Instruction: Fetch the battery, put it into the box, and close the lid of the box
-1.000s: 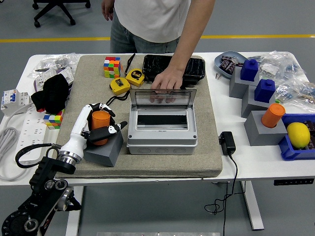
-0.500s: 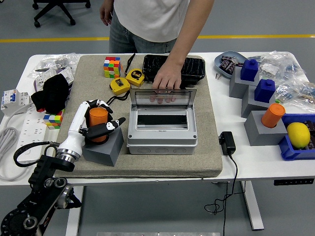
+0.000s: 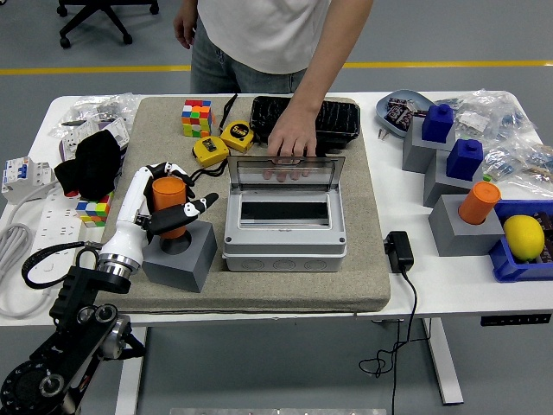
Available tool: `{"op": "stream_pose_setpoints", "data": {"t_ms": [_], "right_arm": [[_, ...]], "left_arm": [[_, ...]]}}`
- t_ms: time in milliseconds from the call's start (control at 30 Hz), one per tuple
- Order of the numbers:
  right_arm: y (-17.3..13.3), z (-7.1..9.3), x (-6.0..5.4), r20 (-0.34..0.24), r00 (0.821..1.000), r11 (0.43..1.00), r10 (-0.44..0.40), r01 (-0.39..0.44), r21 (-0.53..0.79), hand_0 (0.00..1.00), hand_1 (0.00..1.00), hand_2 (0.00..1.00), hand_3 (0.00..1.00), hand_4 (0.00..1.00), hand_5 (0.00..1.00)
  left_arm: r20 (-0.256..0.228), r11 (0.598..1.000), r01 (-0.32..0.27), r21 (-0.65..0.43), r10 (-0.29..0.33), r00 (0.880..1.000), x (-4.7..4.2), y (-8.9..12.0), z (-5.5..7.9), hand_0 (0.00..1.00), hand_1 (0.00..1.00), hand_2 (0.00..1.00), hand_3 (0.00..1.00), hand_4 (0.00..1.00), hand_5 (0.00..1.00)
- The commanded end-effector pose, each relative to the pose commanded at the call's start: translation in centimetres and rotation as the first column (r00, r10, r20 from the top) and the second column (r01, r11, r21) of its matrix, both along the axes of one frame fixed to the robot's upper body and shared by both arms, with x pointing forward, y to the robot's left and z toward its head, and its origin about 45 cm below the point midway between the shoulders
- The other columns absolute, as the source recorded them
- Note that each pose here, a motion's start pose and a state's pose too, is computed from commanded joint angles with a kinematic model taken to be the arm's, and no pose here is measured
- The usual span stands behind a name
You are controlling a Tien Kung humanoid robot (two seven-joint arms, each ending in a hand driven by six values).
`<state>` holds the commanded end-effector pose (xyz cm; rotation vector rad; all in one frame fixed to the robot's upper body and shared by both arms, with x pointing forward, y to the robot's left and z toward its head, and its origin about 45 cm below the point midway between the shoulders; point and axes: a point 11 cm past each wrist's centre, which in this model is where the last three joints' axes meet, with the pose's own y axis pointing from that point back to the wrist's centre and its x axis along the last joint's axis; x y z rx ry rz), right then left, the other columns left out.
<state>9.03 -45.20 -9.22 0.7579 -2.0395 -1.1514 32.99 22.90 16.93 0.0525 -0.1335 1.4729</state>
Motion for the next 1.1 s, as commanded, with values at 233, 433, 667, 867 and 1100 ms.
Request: {"op": "stream_pose_setpoints", "data": {"t_ms": [233, 433, 667, 867, 1100], "right_arm": [[0.0, 0.0, 0.1, 0.002, 1.0, 1.0, 0.0, 0.0, 0.0, 0.974, 0.783, 0.746, 0.794, 0.998, 0.998], [0.0, 0.0, 0.1, 0.002, 1.0, 1.0, -0.001, 0.001, 0.001, 0.974, 0.784, 0.746, 0.794, 0.998, 0.998], [0.0, 0.1, 0.2, 0.005, 1.0, 1.0, 0.0, 0.0, 0.0, 0.975, 0.784, 0.746, 0.795, 0.998, 0.998], [-0.1, 0.1, 0.3, 0.005, 1.0, 1.0, 0.001, -0.001, -0.002, 0.974, 0.783, 0.745, 0.795, 0.998, 0.998], [-0.2, 0.2, 0.5, 0.007, 1.0, 1.0, 0.004, -0.004, -0.004, 0.976, 0.784, 0.746, 0.795, 0.998, 0.998]], "left_arm": [[0.016, 0.996, 0.009, -0.083, -0.008, 1.0, 0.08, -0.7, 1.1, 0.042, 0.018, 0.054, 0.111, 0.998, 0.002], [0.041, 0.992, 0.018, -0.124, -0.013, 0.999, 0.18, -1.4, 2.2, 0.036, 0.002, 0.013, 0.048, 0.998, 0.142], [0.113, 0.984, 0.172, 0.039, -0.176, 0.978, -0.29, -4.9, 4.3, 0.034, 0.002, 0.002, 0.035, 0.991, 0.183], [0.14, 0.951, 0.268, 0.154, -0.29, 0.947, -0.77, -7.7, 4.7, 0.031, 0.002, 0.002, 0.032, 0.952, 0.202], [0.176, 0.871, 0.339, 0.355, -0.419, 0.891, -1.21, -10.5, 4.8, 0.031, 0.002, 0.002, 0.031, 0.936, 0.205]]}}
